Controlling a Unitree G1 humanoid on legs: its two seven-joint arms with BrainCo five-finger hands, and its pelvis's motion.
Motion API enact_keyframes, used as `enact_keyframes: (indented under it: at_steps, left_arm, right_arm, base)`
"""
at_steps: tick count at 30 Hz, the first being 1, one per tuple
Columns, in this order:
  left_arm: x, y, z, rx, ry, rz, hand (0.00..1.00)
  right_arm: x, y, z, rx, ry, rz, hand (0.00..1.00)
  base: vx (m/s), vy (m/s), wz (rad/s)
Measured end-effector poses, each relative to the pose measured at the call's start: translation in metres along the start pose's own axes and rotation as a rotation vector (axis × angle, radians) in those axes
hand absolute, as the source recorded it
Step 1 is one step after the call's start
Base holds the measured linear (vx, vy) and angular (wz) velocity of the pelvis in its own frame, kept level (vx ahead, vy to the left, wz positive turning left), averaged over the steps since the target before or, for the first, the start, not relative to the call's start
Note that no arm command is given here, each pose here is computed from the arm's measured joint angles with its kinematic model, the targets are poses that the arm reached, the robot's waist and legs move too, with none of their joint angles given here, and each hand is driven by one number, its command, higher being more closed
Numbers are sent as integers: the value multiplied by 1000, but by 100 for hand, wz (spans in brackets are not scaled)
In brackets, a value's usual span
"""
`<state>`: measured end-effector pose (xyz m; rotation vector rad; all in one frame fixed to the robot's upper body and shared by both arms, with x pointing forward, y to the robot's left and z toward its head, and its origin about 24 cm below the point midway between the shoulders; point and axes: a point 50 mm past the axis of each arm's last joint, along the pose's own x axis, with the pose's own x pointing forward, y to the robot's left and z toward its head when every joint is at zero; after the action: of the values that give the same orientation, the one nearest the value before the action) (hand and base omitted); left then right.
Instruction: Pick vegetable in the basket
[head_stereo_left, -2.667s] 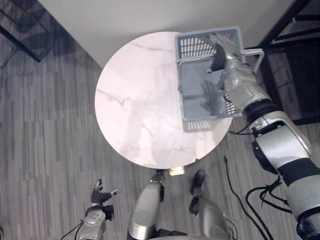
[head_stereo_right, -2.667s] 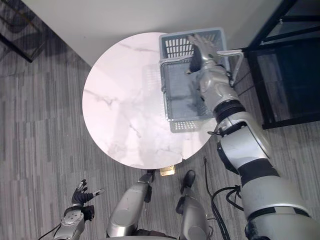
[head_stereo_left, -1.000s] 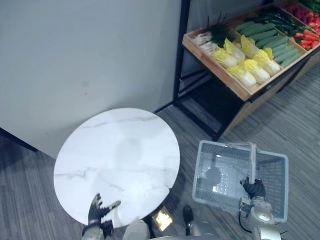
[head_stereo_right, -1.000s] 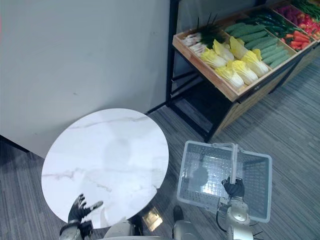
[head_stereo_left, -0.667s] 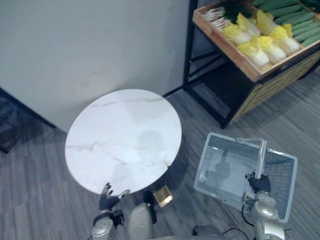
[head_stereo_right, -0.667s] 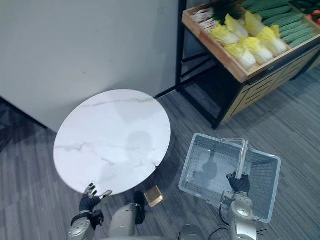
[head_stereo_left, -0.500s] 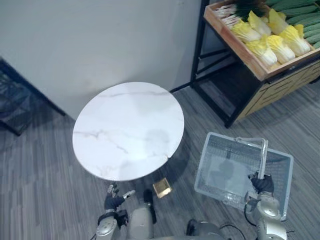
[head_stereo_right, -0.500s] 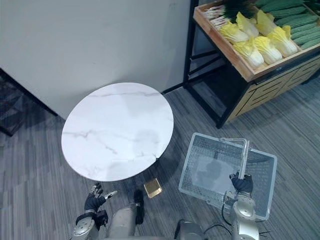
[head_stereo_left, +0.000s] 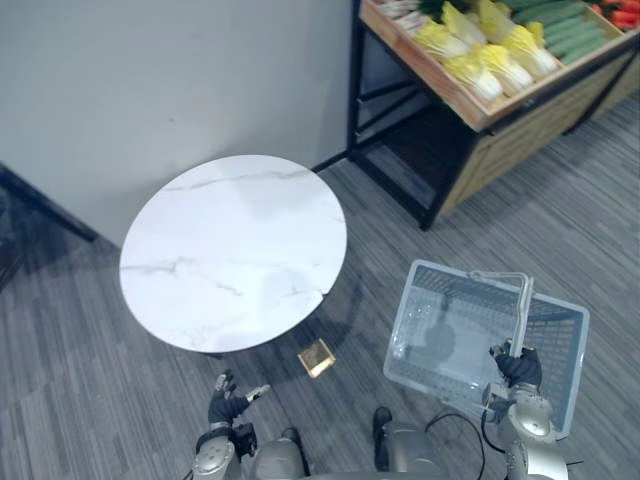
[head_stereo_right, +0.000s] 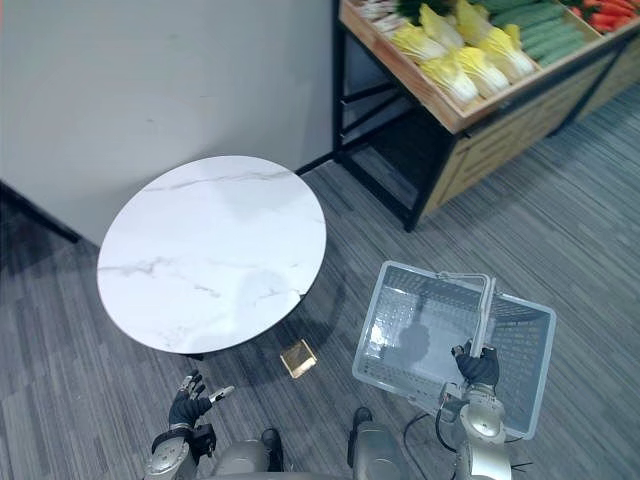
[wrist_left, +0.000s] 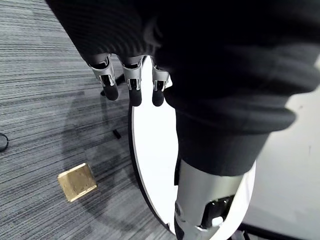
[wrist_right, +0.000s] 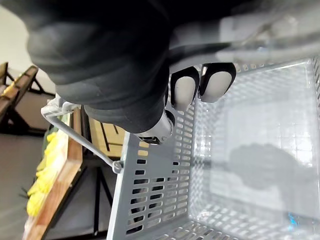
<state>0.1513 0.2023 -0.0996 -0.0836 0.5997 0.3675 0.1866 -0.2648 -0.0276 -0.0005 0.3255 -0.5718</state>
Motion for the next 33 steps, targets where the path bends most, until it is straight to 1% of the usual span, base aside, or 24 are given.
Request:
enact_keyframes:
  at_steps: [7, 9, 10, 13, 15, 19, 22, 24, 25, 27, 30, 33]
  left_arm:
    - [3, 28, -2, 32, 22, 89, 0]
    - [7, 26, -1, 28, 26, 90, 0]
    - [8, 31, 1, 35, 22, 99, 0]
    - [6, 28, -6, 48, 48, 83, 0]
    - [4, 25, -9, 52, 55, 72, 0]
    - [2, 23, -4, 66, 29, 52, 0]
    - [0, 22, -3, 64, 16, 47, 0]
    - [1, 28, 2, 74, -2, 63, 0]
    - [3, 31, 11, 74, -37, 69, 0]
    - [4, 24, 14, 72, -50, 45, 0]
    - [2, 20, 12, 124, -41, 3, 0]
    - [5, 14, 23, 122, -84, -11, 0]
  right_arm:
    - [21, 14, -9, -22, 73, 19, 100]
    - [24, 6, -10, -52, 78, 8, 100]
    - [24, 4, -12, -65, 93, 5, 100]
    - [17, -3, -23, -106, 123, 3, 100]
    - [17, 2, -22, -117, 116, 10, 100]
    - [15, 10, -23, -104, 119, 21, 100]
    - [17, 6, -20, -144, 105, 17, 100]
    - [18, 14, -20, -153, 101, 35, 100]
    - [20, 17, -15, -151, 84, 42, 100]
    - [20, 20, -15, -170, 81, 57, 100]
    - [9, 39, -27, -180, 112, 131, 100]
    - [5, 53, -28, -202, 106, 194, 100]
  base:
    - [44, -8, -153]
    - [271, -193, -115]
    - [285, -166, -100]
    - [314, -178, -104]
    - [313, 7, -142]
    - [371, 131, -93]
    - [478, 271, -61]
    - [626, 298, -67]
    - [688, 283, 11]
    - [495, 206, -7]
    - [571, 171, -4]
    - [591, 37, 3]
